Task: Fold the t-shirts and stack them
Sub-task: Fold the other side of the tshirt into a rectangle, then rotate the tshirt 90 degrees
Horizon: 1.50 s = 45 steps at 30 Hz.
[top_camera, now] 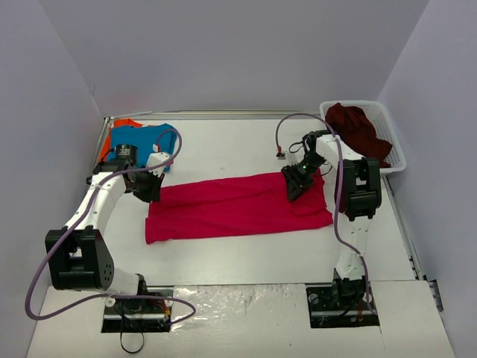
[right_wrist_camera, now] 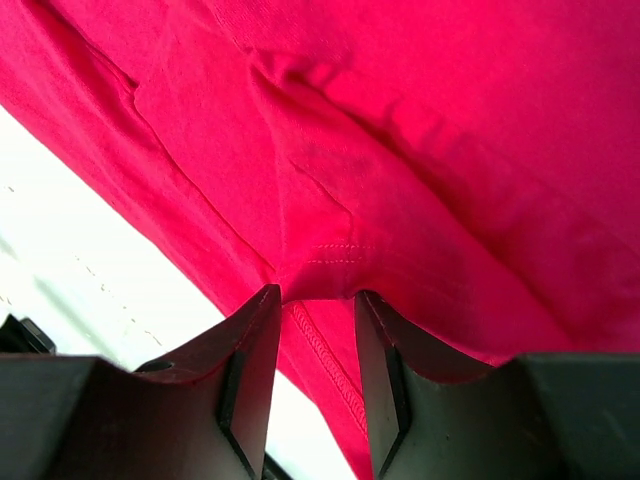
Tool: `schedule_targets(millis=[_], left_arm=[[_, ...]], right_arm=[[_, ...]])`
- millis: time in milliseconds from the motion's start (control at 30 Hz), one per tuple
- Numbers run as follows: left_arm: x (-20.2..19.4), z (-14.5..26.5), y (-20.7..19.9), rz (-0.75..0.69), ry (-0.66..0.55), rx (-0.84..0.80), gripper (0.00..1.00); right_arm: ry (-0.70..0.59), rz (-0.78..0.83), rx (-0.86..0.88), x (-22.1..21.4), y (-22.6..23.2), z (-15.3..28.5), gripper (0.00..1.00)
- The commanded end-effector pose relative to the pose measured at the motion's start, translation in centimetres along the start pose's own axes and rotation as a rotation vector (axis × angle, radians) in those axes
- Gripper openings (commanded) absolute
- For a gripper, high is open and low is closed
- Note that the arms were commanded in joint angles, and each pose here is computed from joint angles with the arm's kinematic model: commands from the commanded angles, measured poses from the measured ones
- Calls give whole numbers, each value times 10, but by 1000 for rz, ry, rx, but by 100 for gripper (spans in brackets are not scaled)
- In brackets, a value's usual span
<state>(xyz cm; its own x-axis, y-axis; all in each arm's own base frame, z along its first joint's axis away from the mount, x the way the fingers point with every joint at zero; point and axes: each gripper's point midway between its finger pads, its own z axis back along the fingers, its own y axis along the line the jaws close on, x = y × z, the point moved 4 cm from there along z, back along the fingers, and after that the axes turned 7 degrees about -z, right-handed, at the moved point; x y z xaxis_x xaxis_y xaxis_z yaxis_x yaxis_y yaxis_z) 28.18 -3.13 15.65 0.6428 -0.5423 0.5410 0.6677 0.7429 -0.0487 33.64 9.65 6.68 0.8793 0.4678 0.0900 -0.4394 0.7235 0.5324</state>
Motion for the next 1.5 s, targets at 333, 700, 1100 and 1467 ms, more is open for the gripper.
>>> schedule_targets(millis=[333,700,1100,1467], left_arm=[[1,5,-6,-2,-29,-5,2],[1,4,-8,0,-33,-23,2],[1,1,-8,-1,-35,-28,2],[0,2,-8,-2,-32,-26,2]], right_arm=[[21,-20,-76,-6,2,5,26],[15,-47,-135,-11,-6,3,29],[8,14,-159,-6,10,8,0],[26,142,-216,-19,49,20,0]])
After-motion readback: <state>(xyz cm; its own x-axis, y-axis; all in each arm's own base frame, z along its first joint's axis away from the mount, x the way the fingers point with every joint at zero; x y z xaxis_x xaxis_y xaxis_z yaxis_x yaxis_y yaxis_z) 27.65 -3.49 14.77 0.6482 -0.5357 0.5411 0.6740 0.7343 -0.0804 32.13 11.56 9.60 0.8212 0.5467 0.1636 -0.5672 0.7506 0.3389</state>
